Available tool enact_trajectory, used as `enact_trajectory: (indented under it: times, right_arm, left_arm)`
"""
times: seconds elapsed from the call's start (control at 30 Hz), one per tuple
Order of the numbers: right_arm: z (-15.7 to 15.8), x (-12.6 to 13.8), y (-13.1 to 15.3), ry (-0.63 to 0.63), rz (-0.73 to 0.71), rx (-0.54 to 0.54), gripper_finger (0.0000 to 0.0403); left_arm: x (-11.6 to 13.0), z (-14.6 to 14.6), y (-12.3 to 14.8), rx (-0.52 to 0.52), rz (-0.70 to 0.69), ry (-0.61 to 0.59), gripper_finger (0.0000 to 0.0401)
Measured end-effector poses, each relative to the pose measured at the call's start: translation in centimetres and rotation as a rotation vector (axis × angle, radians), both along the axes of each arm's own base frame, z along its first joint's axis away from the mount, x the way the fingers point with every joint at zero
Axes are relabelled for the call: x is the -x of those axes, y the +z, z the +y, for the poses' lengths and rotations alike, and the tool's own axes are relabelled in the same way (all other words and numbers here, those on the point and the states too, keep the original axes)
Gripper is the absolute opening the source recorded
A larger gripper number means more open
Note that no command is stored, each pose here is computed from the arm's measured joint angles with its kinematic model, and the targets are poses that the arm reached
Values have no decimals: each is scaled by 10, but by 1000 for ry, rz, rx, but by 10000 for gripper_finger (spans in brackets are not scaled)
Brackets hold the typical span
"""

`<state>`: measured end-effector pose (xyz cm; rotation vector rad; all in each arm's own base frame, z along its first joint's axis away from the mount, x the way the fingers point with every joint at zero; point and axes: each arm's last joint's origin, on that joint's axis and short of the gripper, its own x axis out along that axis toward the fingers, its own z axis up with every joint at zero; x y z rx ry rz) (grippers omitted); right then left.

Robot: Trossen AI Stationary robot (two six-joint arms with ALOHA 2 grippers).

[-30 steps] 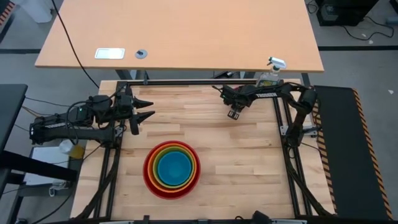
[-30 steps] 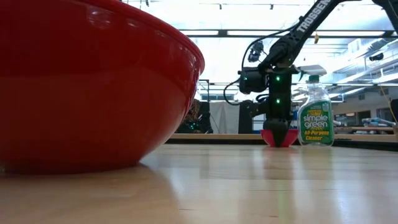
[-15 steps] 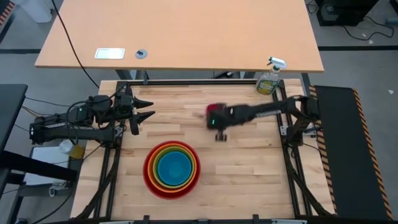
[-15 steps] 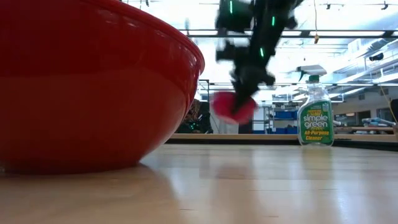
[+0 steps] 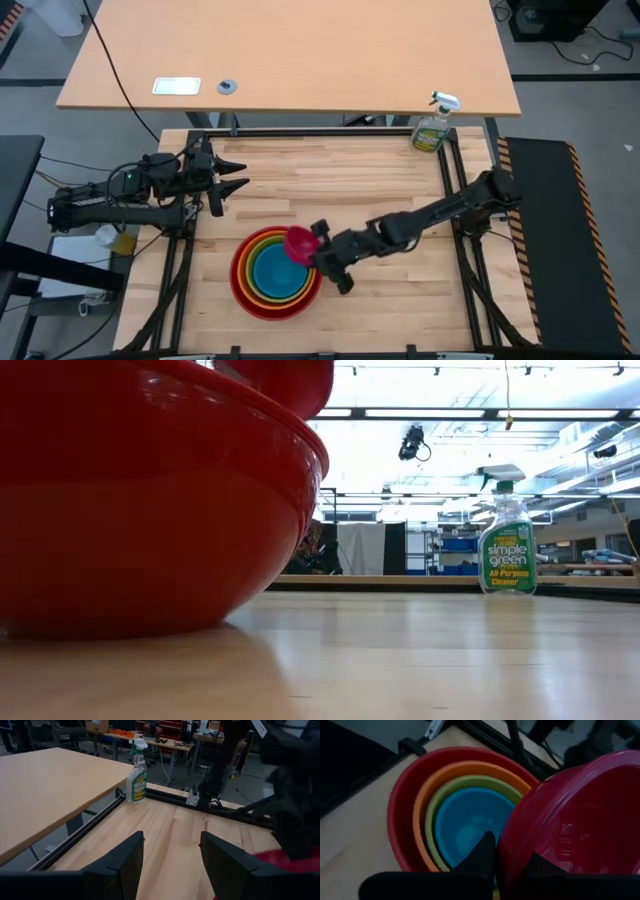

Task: Nest bowls inside each other by size order
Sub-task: Stack the pink bowl on top of the blue bowl

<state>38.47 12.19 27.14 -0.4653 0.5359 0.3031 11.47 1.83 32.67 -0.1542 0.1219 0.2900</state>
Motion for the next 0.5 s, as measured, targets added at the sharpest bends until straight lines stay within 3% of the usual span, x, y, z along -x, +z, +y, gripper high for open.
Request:
enact_trajectory:
  times: [0.23,0.37,0.5]
  right_arm:
    - [23,-41,-58,15,40,-40,30]
    - [37,-68,-65,31,37,30,30]
    - [44,-87,-82,31,152,98,31]
  left_arm:
    - [0,0,0,17,-6,3,199]
    - [0,0,1,29,-14,7,199]
    - [0,0,0,35,-15,8,199]
